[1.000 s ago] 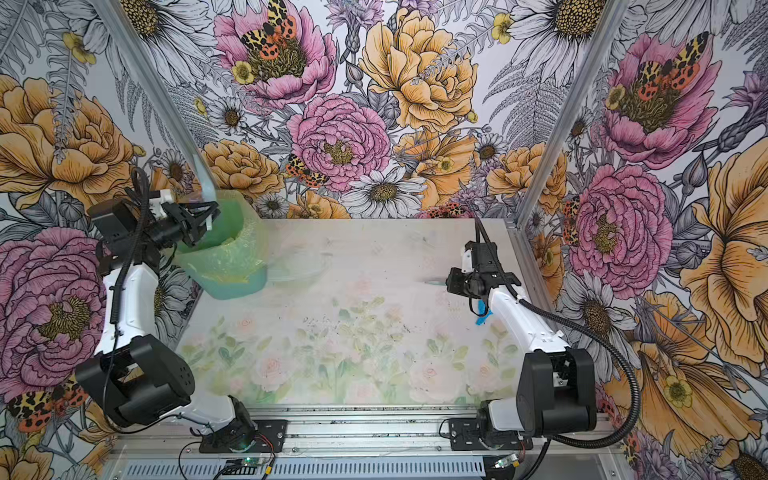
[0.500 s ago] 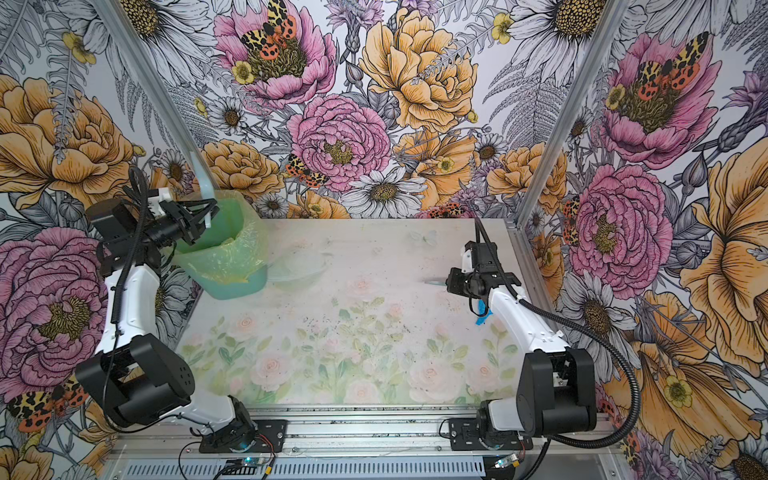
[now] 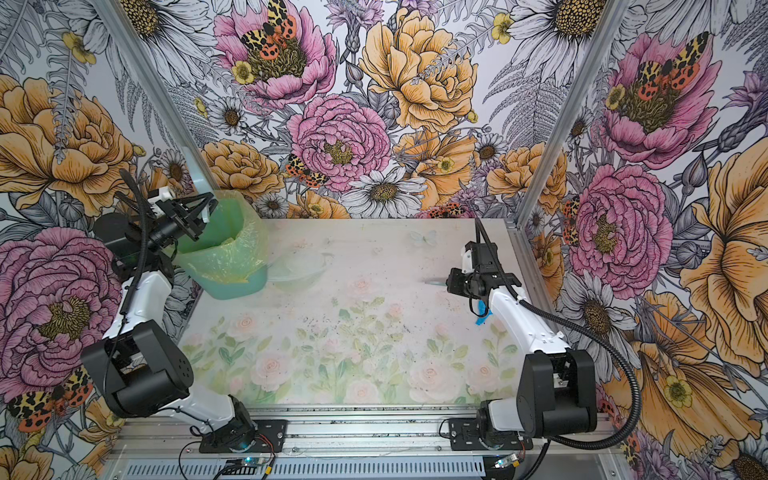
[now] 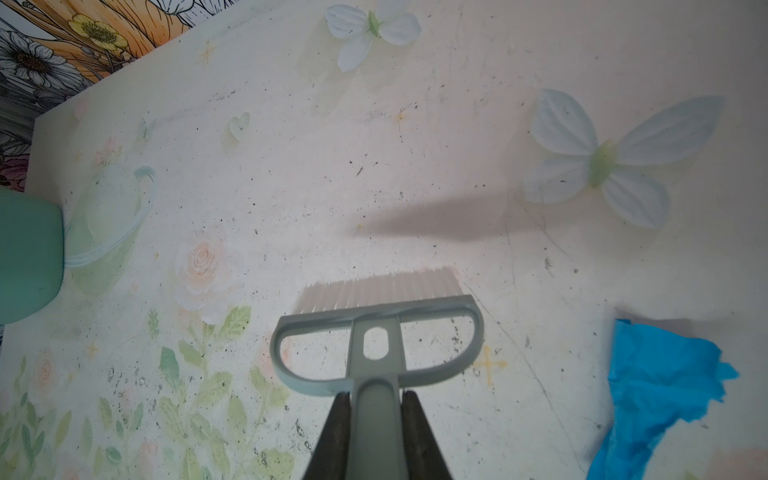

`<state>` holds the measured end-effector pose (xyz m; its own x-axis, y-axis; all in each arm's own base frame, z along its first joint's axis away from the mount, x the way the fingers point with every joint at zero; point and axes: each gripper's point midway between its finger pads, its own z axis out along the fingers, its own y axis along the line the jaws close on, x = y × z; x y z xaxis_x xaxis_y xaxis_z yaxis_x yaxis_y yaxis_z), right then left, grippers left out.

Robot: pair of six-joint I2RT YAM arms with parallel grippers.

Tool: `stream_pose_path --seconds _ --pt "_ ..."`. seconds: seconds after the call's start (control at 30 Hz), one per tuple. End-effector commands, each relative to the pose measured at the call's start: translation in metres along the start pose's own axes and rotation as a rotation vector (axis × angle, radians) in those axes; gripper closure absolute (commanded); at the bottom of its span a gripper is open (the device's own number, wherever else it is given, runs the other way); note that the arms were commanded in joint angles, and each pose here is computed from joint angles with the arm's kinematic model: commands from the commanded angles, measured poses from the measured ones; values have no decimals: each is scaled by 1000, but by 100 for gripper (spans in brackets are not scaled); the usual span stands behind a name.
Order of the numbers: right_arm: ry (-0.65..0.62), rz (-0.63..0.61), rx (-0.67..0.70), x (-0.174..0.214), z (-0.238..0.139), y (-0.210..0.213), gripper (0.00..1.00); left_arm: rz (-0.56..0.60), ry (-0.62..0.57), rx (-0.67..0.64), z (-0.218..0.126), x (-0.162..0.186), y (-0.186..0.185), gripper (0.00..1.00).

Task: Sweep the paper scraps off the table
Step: 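Tilt the dustpan further over the green bin to empty it with the left gripper, then lower the empty dustpan to the table while the right gripper brushes toward the blue scrap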

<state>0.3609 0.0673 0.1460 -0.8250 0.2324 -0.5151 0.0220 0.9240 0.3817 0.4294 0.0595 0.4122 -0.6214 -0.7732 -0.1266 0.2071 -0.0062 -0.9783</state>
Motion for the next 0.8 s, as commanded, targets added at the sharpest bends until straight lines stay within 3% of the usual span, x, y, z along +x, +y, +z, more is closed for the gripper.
stream_pose_path --seconds 0.0,0.53,0.77 --pt "-53 -14 -3 -10 -9 2 100 -4 49 149 -1 12 -25 100" --pt "-57 -12 -5 -12 -10 3 100 -32 42 179 -4 16 -28 100" --pt "-56 -12 -3 -13 -9 3 100 5 49 134 -3 19 -22 100"
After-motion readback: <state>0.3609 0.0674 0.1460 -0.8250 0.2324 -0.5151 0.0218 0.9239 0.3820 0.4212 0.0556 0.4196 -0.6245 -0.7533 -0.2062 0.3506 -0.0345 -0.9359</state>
